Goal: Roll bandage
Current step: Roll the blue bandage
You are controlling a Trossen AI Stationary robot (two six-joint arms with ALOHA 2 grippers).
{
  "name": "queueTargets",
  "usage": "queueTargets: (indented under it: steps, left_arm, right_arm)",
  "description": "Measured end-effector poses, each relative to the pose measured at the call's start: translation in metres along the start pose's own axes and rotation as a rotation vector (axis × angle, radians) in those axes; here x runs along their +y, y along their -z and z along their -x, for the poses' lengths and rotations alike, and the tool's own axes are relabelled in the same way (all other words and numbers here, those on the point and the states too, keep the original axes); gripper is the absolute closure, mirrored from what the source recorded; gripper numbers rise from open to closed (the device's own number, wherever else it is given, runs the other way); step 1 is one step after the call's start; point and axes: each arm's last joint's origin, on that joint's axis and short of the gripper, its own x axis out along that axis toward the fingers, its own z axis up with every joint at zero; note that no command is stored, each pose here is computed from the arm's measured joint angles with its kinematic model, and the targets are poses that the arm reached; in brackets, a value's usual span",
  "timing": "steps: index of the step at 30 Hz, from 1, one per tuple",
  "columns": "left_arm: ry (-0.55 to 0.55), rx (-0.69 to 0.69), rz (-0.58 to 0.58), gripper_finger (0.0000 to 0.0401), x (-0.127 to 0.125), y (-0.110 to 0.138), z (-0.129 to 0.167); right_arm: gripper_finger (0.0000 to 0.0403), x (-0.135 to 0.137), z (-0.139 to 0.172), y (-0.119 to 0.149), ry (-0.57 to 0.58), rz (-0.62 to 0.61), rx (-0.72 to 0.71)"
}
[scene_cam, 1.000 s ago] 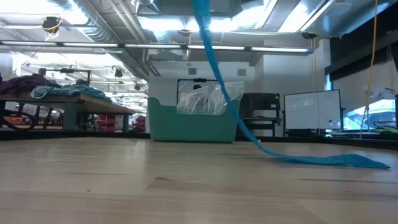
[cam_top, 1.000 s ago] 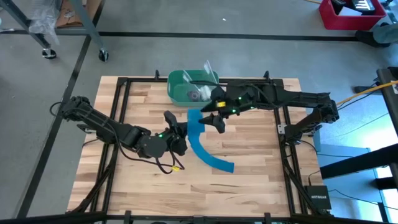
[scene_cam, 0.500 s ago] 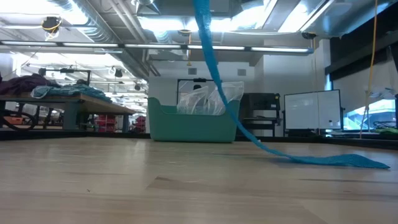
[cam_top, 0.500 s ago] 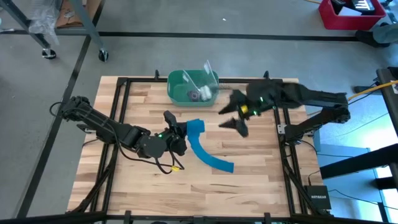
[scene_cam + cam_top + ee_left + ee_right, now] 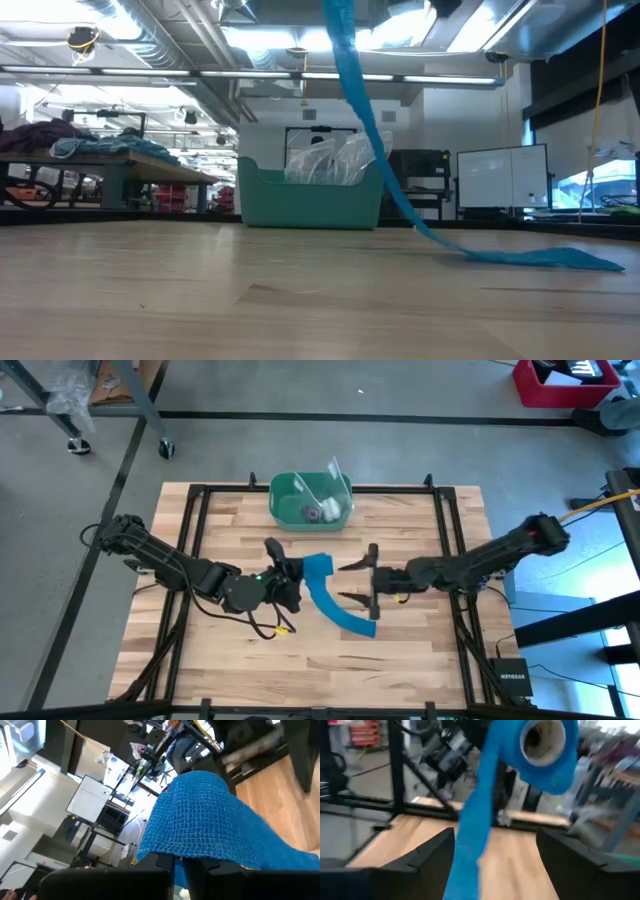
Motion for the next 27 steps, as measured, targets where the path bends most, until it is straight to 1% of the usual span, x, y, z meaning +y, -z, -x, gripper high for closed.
queueTargets:
  steps: [2,4,8,11,13,15,17,20,21,22,24,27]
  left_arm:
    - [0.001,0.001,0.0,0.0388,0.0,0.0,-0.001]
    - [-0.003,0.004,0.004,0.0388,0.001,0.001,-0.003]
    - [0.022,-0.014,0.019,0.0388,0.002,0.002,-0.005]
    - [0.029,-0.02,0.023,0.0388,0.001,0.001,-0.005]
    - [0.03,-0.022,0.024,0.0388,0.001,0.001,-0.004]
    - [0.03,-0.022,0.022,0.0388,0.001,0.001,-0.004]
    - [0.028,-0.018,0.02,0.0388,0.001,0.001,-0.004]
    - [0.024,-0.014,0.02,0.0388,0.001,0.002,-0.005]
    - [0.02,-0.012,0.021,0.0388,0.001,0.002,-0.005]
    - [0.019,-0.01,0.018,0.0388,0.001,0.002,-0.005]
    - [0.02,-0.008,0.014,0.0388,0.001,0.002,-0.005]
    - [0.022,-0.005,-0.009,0.0388,0.001,0.003,-0.005]
  right_arm:
    - [0.0121,0.001,-0.006,0.006,-0.03,-0.01,-0.062]
    - [0.0121,0.001,-0.016,0.005,-0.052,-0.022,-0.101]
    - [0.0122,0.004,-0.037,0.012,-0.058,-0.006,-0.039]
    - [0.0137,0.009,-0.049,0.008,-0.119,-0.002,-0.04]
    - [0.0163,0.014,-0.055,0.008,-0.143,0.006,-0.011]
    - [0.0206,0.018,-0.057,0.008,-0.131,0.03,0.049]
    - [0.0261,0.025,-0.057,0.001,-0.114,0.069,0.064]
    - [0.036,0.041,-0.052,-0.013,-0.112,0.155,0.058]
    - [0.0381,0.049,-0.05,-0.017,-0.129,0.186,0.049]
    - [0.0389,0.056,-0.048,-0.021,-0.142,0.213,0.047]
    - [0.0381,0.068,-0.046,-0.034,-0.14,0.252,0.03]
    - [0.0376,0.078,-0.044,-0.064,-0.095,0.328,0.013]
